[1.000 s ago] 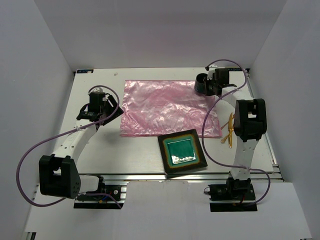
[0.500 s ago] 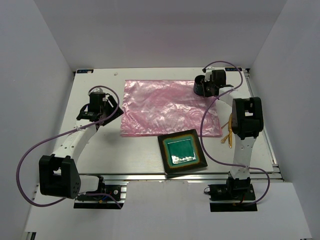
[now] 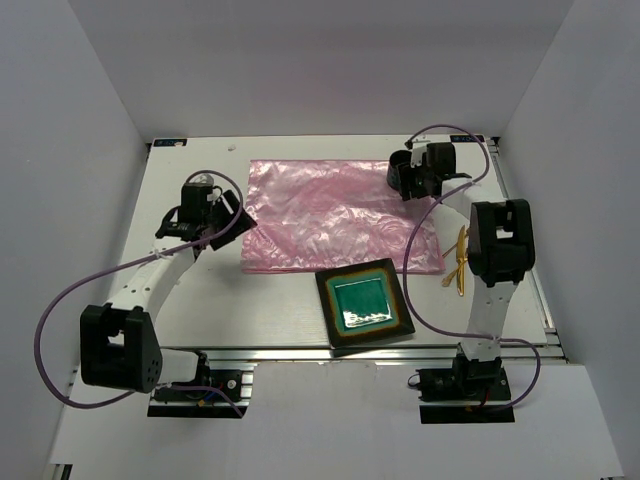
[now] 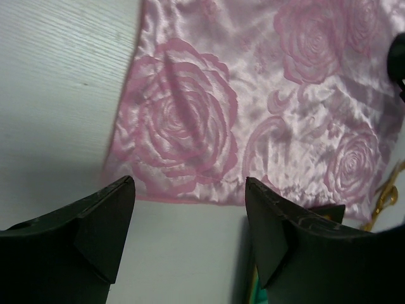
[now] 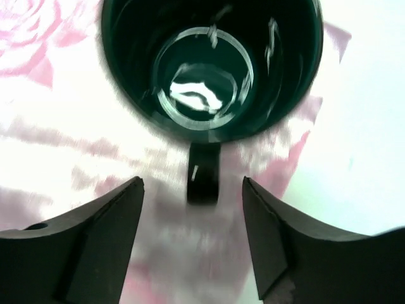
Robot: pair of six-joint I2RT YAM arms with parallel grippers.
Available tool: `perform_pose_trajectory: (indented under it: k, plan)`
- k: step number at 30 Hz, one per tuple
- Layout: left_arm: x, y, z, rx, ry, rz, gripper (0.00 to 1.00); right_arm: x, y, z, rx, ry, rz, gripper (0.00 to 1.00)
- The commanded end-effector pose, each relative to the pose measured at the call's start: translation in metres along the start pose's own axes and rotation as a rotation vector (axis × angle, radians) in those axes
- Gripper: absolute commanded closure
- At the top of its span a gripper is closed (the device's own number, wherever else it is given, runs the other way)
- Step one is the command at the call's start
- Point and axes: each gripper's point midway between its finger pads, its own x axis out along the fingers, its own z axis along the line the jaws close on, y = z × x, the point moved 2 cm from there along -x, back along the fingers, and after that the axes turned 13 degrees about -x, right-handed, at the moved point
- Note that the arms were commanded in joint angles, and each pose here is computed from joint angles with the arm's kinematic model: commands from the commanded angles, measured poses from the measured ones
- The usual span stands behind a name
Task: Set the dinner table for one person
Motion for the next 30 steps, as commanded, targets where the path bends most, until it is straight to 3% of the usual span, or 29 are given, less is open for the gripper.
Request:
perform_pose_trajectory:
  k: [1, 7, 10, 14, 18, 30]
  plan:
    - [0.0, 0.022, -0.024, 0.012, 0.135, 0.11, 0.2, -0.046, -0.038, -0.01, -0.063, 0.029, -0.12, 0.31]
    - [0.0, 0.092, -0.057, 0.083, 0.258, 0.296, 0.2, -0.1, -0.027, -0.003, -0.116, -0.022, -0.141, 0.2]
    - [-0.004, 0.123, -0.066, 0.102, 0.298, 0.356, 0.2, -0.134, -0.015, 0.021, -0.165, -0.177, -0.177, 0.18]
    - [-0.017, 0.153, -0.071, 0.097, 0.338, 0.401, 0.19, -0.183, -0.001, 0.079, -0.195, -0.459, -0.258, 0.19]
    - [-0.03, 0.178, -0.065, 0.071, 0.331, 0.425, 0.19, -0.208, 0.021, 0.121, -0.089, -0.626, -0.245, 0.25]
    - [-0.021, 0.234, -0.034, 0.074, 0.368, 0.495, 0.2, -0.248, 0.044, 0.161, 0.02, -0.776, -0.254, 0.28]
